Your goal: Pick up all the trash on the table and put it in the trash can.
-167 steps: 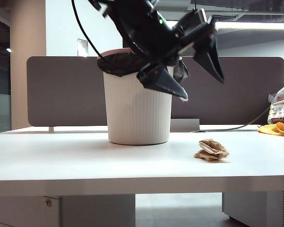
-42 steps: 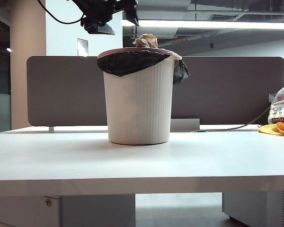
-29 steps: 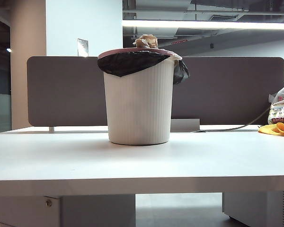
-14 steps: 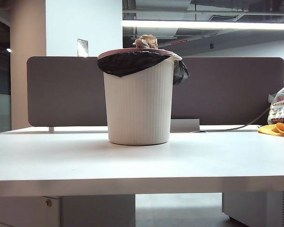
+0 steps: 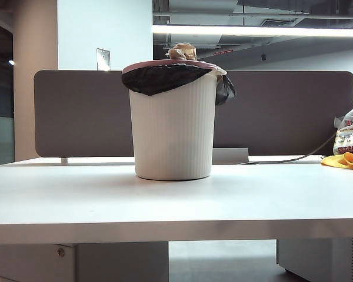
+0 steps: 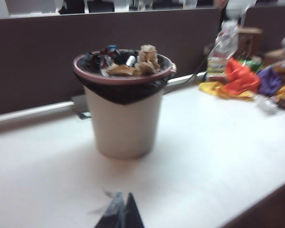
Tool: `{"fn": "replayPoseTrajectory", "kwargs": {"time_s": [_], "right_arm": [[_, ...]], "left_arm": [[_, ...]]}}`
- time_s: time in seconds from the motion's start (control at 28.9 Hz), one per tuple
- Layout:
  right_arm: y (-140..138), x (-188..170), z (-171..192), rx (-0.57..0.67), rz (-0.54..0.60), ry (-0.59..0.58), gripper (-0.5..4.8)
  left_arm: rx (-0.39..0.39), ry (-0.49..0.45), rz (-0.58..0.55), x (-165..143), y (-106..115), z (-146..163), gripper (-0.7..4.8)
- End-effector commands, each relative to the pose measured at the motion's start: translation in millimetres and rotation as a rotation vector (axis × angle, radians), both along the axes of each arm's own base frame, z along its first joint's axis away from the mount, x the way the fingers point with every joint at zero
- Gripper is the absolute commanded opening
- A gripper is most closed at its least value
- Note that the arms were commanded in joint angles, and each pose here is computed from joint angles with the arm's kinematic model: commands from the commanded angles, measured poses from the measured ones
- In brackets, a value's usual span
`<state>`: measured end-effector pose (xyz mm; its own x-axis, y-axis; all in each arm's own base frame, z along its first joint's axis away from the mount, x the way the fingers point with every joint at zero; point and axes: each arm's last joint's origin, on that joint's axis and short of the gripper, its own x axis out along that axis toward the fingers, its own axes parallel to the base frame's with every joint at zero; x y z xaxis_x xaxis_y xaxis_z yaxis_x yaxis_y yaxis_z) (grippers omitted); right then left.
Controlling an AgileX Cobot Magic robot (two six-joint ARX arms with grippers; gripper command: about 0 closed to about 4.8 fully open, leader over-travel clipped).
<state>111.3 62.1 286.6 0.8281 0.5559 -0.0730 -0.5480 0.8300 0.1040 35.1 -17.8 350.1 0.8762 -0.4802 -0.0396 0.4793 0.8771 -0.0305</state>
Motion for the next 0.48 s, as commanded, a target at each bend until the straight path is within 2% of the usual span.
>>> {"fn": "replayPoseTrajectory", "kwargs": {"time_s": [0.03, 0.28, 0.48], "right_arm": [[0.7, 0.9, -23.4, 0.005, 0.004, 0.001, -0.04], [0.9, 1.5, -65.1, -0.039, -0.001, 0.083, -0.04], [0.6, 2.0, -89.0, -0.05, -0.016, 0.102, -0.04]], "left_arm": [[-0.083, 0.031, -0.03, -0.3, -0.9, -38.8, -0.06], [-0.204, 0.073, -0.038, 17.6, -8.4, -100.8, -0.06], [-0.191, 0.106, -0.029, 38.0, -16.5, -140.7, -0.06]]}}
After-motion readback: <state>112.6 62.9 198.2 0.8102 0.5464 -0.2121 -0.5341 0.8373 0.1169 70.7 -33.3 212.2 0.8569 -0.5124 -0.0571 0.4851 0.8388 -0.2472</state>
